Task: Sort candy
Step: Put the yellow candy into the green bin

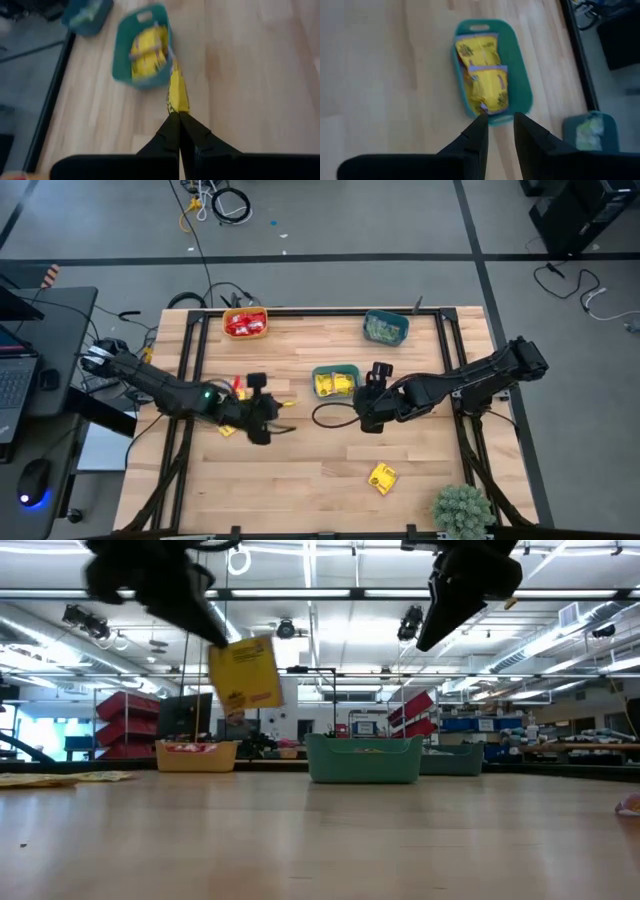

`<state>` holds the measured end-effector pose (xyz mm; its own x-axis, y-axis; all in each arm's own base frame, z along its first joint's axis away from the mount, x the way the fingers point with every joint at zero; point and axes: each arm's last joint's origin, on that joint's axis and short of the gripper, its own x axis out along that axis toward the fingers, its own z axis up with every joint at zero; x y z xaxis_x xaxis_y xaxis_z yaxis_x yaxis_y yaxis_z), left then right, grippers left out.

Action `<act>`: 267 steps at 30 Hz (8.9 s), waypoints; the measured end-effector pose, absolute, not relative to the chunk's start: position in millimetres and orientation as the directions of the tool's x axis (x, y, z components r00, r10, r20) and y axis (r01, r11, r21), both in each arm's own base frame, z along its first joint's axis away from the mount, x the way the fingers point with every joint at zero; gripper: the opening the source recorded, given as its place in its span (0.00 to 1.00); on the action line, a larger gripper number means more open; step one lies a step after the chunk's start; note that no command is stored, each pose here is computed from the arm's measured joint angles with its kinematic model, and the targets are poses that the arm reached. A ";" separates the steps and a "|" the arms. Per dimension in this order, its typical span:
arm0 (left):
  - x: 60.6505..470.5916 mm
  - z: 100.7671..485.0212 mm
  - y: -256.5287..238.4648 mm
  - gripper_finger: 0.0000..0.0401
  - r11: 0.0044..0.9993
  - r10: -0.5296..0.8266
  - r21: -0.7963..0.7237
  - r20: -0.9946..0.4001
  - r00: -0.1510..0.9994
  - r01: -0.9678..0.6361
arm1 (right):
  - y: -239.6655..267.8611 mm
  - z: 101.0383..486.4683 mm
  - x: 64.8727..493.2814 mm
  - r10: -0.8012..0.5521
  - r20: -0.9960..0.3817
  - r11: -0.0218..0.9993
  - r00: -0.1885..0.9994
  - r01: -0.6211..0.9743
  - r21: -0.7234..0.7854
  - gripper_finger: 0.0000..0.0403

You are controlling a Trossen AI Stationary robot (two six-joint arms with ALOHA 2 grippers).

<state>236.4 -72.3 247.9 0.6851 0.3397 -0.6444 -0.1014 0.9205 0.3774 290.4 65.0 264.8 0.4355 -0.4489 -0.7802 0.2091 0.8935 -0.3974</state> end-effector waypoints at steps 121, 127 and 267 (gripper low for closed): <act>371.1 199.9 6.8 0.24 0.774 0.385 0.556 -0.792 0.474 0.301 | 72.4 281.0 267.3 -0.483 -0.756 0.875 0.441 0.235 -0.422 0.22; 362.9 220.5 -3.0 0.24 0.820 0.360 0.529 -0.775 0.519 0.220 | 72.2 280.7 266.7 -0.485 -0.759 0.875 0.435 0.226 -0.429 0.21; 245.7 223.3 -15.1 0.01 0.993 -0.083 0.054 -0.289 0.954 0.103 | 96.6 162.6 246.5 -0.064 -0.626 0.986 0.777 0.144 0.078 0.01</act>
<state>245.7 -15.1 223.3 0.9538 -0.0835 -0.2888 0.1034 0.9931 0.0545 246.5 96.6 162.6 0.7769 -0.0640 -0.6263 0.1441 0.9865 0.0780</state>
